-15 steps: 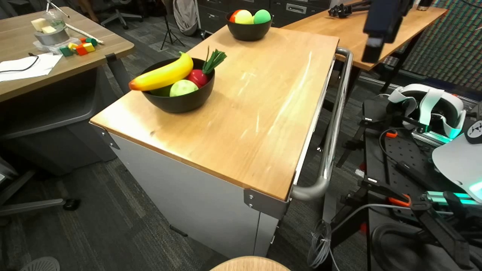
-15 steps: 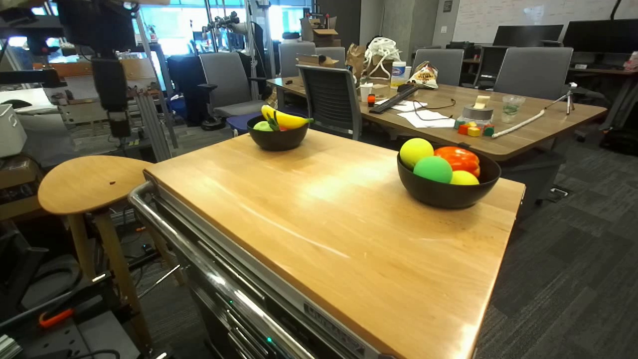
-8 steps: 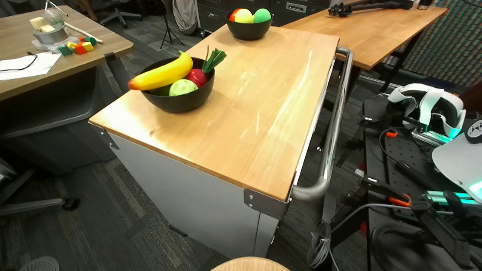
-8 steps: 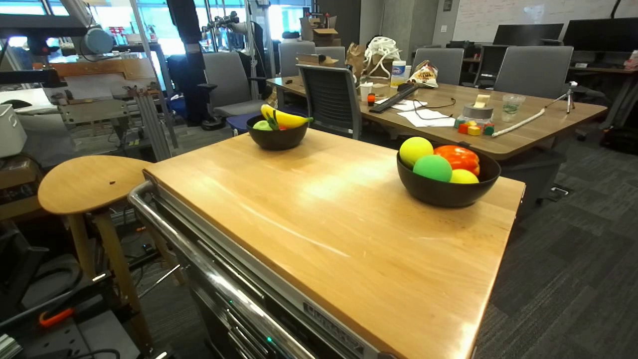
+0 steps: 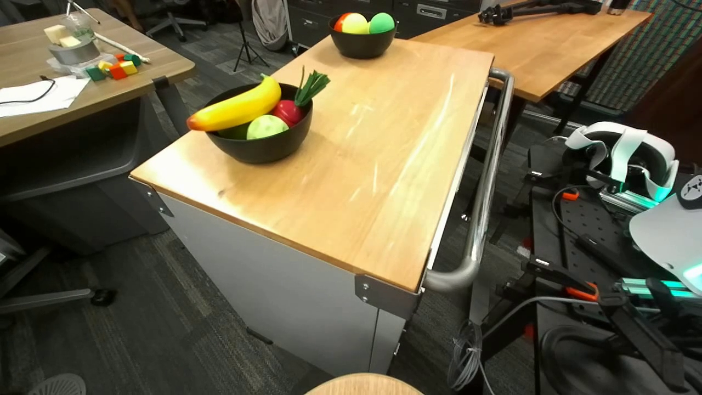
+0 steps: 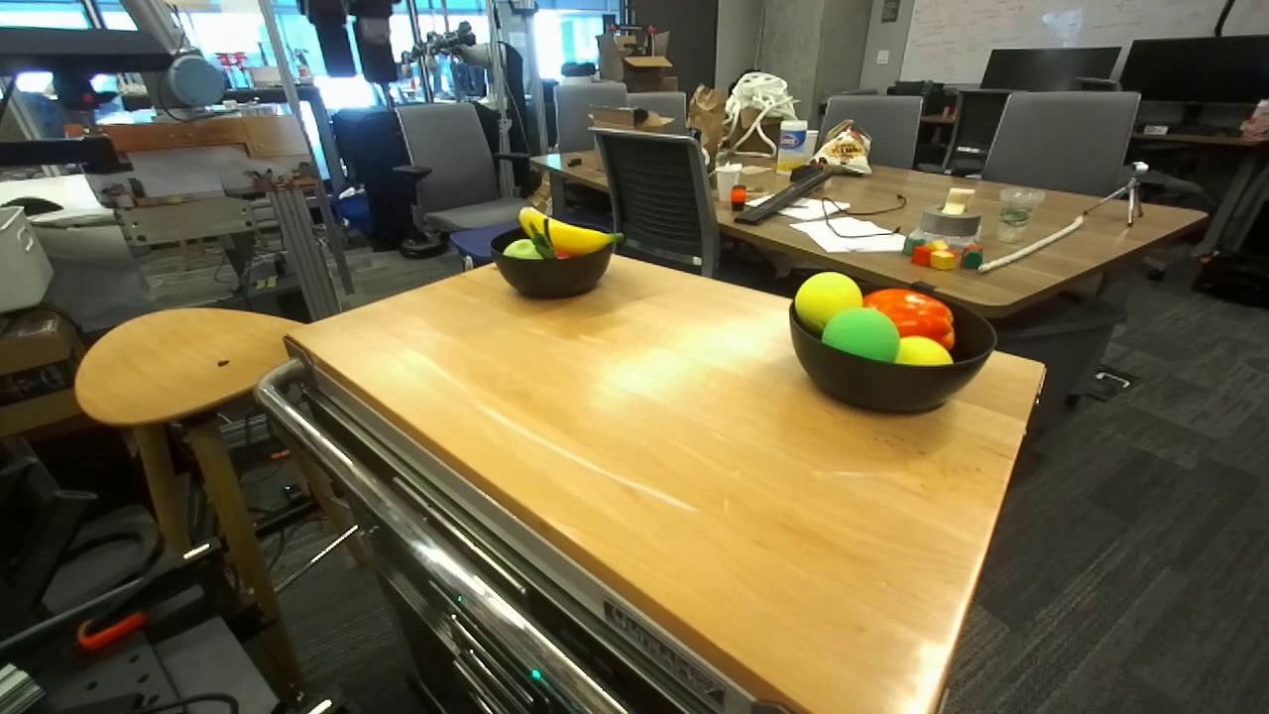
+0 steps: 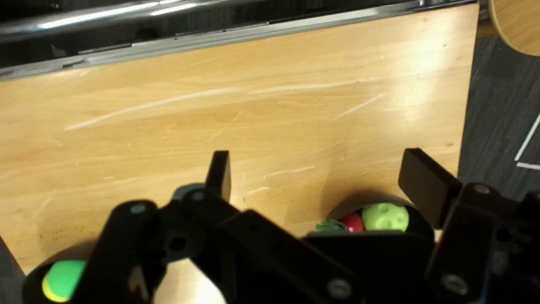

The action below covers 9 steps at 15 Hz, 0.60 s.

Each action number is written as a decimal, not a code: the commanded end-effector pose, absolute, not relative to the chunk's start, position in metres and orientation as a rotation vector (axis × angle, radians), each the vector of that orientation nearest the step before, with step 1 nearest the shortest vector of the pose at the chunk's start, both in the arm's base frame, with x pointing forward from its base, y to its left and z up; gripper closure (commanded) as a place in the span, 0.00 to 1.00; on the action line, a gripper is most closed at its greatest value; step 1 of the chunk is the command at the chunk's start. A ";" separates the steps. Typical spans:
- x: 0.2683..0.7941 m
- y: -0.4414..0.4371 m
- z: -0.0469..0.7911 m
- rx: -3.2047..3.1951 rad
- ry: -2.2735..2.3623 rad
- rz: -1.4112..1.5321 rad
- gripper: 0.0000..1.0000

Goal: Take the fruits and vegetables out of the bowls and put them on the table

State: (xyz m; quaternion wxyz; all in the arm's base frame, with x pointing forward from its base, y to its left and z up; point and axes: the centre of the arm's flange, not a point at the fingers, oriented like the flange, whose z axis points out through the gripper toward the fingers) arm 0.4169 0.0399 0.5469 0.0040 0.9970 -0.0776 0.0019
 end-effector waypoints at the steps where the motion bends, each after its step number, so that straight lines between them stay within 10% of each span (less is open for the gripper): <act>1: 0.457 0.060 0.622 3.181 0.028 -0.101 0.00; 9: 0.429 0.047 0.611 3.139 0.418 -0.304 0.00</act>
